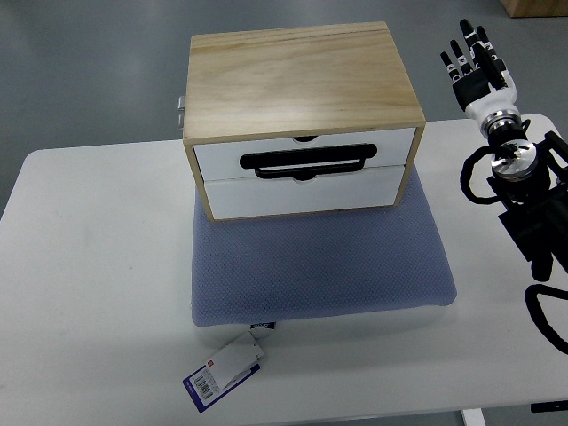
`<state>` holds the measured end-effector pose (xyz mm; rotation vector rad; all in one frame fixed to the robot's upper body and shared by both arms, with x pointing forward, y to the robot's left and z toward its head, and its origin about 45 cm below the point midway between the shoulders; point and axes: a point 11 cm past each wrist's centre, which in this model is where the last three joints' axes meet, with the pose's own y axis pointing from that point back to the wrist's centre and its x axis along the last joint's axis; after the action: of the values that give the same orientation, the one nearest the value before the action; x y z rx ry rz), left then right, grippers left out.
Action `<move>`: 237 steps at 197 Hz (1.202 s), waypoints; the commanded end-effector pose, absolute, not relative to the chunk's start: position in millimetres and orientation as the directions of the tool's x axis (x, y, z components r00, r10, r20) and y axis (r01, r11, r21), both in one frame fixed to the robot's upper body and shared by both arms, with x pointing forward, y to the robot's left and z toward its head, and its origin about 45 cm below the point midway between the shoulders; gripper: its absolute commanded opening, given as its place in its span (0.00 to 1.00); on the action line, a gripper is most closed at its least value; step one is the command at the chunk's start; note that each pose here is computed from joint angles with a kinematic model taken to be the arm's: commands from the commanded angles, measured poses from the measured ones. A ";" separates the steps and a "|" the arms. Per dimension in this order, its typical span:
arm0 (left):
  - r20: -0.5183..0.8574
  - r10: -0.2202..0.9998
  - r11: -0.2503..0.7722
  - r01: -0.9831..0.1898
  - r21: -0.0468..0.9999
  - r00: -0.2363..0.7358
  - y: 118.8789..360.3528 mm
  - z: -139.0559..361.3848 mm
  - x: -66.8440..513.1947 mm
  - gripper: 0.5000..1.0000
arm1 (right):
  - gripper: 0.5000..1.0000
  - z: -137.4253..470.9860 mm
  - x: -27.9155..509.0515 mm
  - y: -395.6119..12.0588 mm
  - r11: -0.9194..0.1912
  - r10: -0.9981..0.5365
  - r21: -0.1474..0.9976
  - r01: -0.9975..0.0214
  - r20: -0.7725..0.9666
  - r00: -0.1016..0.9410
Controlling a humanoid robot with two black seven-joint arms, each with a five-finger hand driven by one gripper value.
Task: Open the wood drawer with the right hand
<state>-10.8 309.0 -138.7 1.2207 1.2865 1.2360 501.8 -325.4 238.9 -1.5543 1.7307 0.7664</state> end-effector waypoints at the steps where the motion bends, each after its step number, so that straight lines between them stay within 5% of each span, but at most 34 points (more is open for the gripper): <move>1: 0.008 0.998 -0.005 0.049 0.999 -0.061 308.9 -138.7 -10.8 1.00 | 0.89 238.7 501.8 -325.2 0.112 -0.594 -0.013 -0.994 -0.802 -0.056; 84: 0.022 0.997 -0.018 0.049 0.999 -0.072 310.7 -138.7 -11.2 1.00 | 0.89 283.1 520.0 -307.3 0.034 -0.676 -0.082 -0.996 -0.736 0.038; 110: 0.019 0.998 -0.016 0.048 0.999 -0.067 309.7 -138.7 -10.5 1.00 | 0.89 353.3 540.7 -281.9 -0.149 -0.860 -0.105 -0.983 -0.477 0.182; 150: 0.000 0.998 0.003 0.047 0.999 -0.066 305.9 -138.8 -10.2 1.00 | 0.89 436.1 546.4 -223.9 -0.374 -0.925 -0.068 -0.925 -0.038 0.377; 169: 0.000 0.998 0.003 0.045 0.999 -0.067 305.9 -138.8 -9.2 1.00 | 0.89 461.5 535.0 -174.2 -0.492 -0.831 0.031 -0.870 0.282 0.480; 179: 0.000 0.998 0.003 0.045 0.999 -0.067 305.9 -138.8 -9.2 1.00 | 0.89 461.5 535.0 -174.1 -0.492 -0.831 0.031 -0.870 0.283 0.480; 180: 0.000 0.998 0.003 0.045 0.999 -0.067 305.9 -138.8 -9.2 1.00 | 0.89 474.6 524.4 -150.5 -0.534 -0.733 0.094 -0.840 0.444 0.516; 190: 0.000 0.998 0.003 0.045 0.999 -0.067 305.9 -138.8 -9.2 1.00 | 0.89 485.6 510.9 -123.7 -0.583 -0.622 0.142 -0.800 0.555 0.552; 225: 0.006 0.998 -0.003 0.045 0.999 -0.069 308.0 -138.7 -9.2 1.00 | 0.89 494.6 478.7 -77.2 -0.671 -0.390 0.269 -0.691 0.664 0.638; 226: 0.008 0.998 -0.005 0.045 0.999 -0.069 308.5 -138.7 -9.2 1.00 | 0.89 494.8 462.3 -60.4 -0.687 -0.288 0.337 -0.644 0.687 0.667; 237: 0.008 0.998 -0.005 0.045 0.999 -0.068 308.5 -138.7 -9.4 1.00 | 0.89 494.4 444.6 -47.0 -0.692 -0.187 0.402 -0.600 0.703 0.686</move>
<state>-9.3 307.8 -138.7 1.2123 1.2914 1.2410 479.9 -78.8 494.3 -3.2842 1.1969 -1.0796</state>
